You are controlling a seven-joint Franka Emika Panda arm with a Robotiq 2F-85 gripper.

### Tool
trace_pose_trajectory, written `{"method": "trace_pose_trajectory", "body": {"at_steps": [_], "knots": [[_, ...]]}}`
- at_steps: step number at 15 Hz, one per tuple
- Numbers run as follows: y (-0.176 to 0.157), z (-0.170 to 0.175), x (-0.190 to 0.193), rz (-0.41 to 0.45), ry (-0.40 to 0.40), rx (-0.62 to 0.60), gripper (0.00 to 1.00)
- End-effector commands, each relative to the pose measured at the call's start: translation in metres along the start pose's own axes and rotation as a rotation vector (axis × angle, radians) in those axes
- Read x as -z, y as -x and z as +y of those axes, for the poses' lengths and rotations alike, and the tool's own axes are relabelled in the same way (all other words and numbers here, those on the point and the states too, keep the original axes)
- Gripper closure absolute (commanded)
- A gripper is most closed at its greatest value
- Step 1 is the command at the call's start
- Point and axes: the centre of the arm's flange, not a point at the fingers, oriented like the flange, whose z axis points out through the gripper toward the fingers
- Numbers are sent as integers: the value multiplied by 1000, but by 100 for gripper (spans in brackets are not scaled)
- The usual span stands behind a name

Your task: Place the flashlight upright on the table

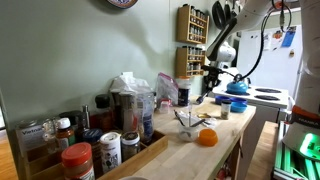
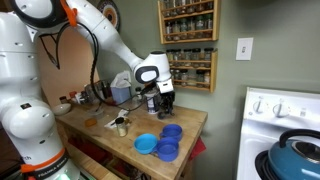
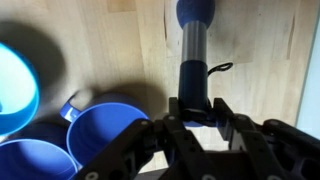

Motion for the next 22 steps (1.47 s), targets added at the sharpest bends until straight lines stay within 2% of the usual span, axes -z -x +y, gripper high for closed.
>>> {"method": "trace_pose_trajectory", "body": {"at_steps": [1,5,7,8,11,12,15,19,22], "knots": [[23,33,50,-30,3,102,87],[47,45,76,-115,6,228,87],[60,49,86,-123,5,278,87],[50,30,70,-104,7,237,62],[59,35,80,-114,-3,262,62],[59,36,80,-114,-3,263,87],[79,40,85,51,-40,381,87],[100,47,89,212,-61,548,87],[109,63,91,147,-63,654,87]]}}
